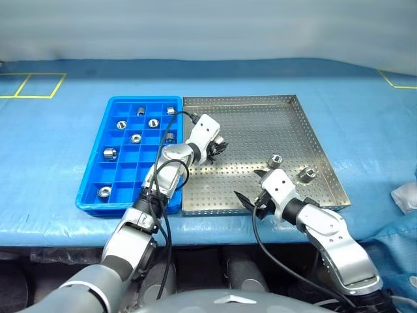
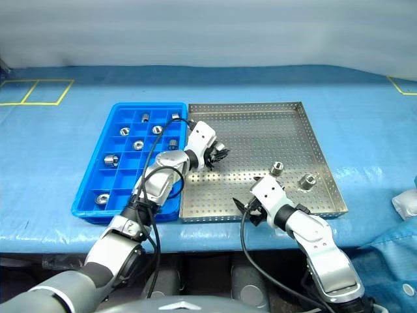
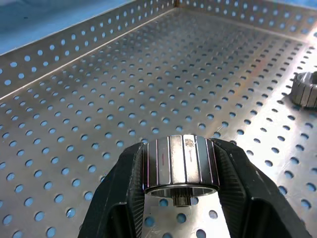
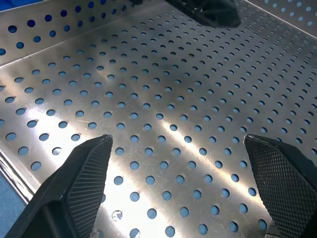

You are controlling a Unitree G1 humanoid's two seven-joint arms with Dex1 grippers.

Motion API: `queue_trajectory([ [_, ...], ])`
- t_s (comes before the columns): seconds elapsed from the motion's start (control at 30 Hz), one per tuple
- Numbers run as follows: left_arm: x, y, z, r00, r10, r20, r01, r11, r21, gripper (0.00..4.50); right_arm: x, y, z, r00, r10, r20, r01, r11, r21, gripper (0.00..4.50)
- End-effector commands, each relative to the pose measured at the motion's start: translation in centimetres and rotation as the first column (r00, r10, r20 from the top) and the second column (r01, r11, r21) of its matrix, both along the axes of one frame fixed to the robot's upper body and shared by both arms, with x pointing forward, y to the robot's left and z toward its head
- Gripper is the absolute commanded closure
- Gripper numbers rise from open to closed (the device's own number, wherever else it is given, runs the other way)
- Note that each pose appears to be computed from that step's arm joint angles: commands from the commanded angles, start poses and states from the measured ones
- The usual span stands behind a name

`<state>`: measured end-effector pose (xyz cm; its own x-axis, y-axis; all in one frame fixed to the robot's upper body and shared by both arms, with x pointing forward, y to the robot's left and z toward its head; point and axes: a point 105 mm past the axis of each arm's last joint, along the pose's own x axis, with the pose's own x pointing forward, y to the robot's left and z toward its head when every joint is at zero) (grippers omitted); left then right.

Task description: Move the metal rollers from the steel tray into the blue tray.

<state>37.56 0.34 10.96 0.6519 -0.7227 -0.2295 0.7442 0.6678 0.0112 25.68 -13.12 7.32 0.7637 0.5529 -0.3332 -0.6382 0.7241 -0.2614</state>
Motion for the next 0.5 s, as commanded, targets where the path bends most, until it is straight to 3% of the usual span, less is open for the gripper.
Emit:
queue_trajectory([
  [0.03, -0.9, 0.2, 2.9, 0.997, -0.034, 0.066, 0.039, 0.997, -0.067, 2.72, 0.2, 0.6, 1.0, 0.998, 0.030, 0.046, -0.031, 0.999, 0.016, 0.00],
  [0.13, -1.7, 1.9, 3.8, 0.994, 0.016, 0.111, -0.012, 0.999, -0.041, 2.72, 0.2, 1.0, 1.3, 0.997, 0.055, 0.047, -0.057, 0.998, 0.041, 0.00],
  [0.27, -3.7, 5.6, 3.4, 0.980, 0.097, 0.176, -0.118, 0.986, 0.117, 2.72, 0.3, 2.5, 2.4, 0.986, 0.154, 0.064, -0.160, 0.980, 0.119, 0.00],
  [0.5, -6.1, 11.9, 2.1, 0.921, 0.306, 0.240, -0.371, 0.878, 0.302, 2.72, 0.4, 5.5, 3.7, 0.935, 0.343, 0.087, -0.354, 0.917, 0.184, 0.00],
])
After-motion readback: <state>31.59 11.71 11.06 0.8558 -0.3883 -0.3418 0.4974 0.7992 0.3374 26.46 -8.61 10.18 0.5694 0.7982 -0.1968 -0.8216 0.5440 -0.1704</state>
